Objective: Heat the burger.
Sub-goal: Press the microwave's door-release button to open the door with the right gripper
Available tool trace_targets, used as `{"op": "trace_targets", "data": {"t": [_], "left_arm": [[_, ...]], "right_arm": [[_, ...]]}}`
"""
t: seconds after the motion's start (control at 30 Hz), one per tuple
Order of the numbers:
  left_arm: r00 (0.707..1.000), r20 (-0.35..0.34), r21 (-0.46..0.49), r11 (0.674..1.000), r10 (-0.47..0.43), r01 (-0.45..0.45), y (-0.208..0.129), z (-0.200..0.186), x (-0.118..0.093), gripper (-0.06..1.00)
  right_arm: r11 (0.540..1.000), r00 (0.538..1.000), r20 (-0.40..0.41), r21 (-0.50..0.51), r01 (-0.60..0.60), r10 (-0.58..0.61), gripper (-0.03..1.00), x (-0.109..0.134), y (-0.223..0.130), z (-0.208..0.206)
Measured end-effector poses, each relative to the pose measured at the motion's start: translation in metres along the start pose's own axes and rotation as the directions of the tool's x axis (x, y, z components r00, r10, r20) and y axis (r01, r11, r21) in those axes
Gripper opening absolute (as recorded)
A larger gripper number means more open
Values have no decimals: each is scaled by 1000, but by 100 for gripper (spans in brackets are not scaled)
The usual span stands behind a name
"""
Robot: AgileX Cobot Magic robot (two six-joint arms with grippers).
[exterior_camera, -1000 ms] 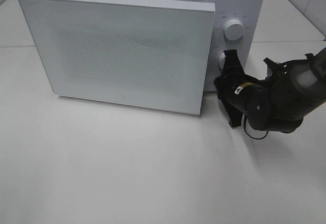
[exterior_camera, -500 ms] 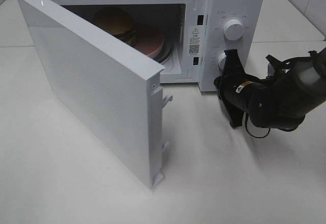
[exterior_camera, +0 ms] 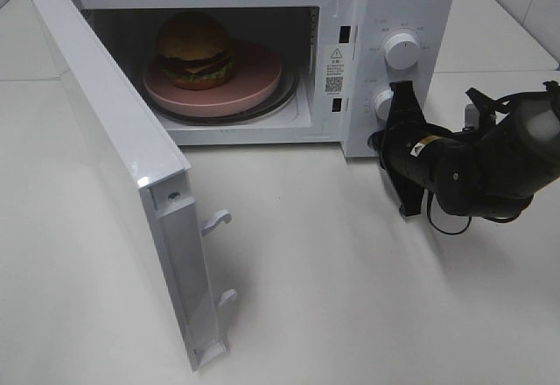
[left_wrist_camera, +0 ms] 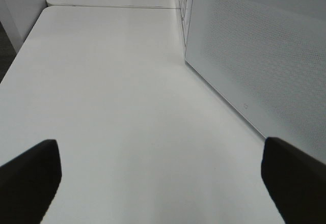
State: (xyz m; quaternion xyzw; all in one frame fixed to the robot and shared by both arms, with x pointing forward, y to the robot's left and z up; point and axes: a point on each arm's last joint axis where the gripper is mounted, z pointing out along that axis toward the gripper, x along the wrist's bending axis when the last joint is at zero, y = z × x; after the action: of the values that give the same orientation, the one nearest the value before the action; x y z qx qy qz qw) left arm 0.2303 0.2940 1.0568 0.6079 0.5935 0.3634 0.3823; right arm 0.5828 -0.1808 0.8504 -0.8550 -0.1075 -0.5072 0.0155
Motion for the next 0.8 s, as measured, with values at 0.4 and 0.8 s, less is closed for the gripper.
{"op": "trace_targets", "data": {"t": [0.4,0.8], "left_arm": [[1000,0,0,1000,0,0,0,0,0,99],[1000,0,0,1000,0,0,0,0,0,99]], "right_arm": [[1000,1000,5,3,-23,23,3,-9,1,-7],[999,1000,-18,27,-22,22,3,-2,-2,-15]]}}
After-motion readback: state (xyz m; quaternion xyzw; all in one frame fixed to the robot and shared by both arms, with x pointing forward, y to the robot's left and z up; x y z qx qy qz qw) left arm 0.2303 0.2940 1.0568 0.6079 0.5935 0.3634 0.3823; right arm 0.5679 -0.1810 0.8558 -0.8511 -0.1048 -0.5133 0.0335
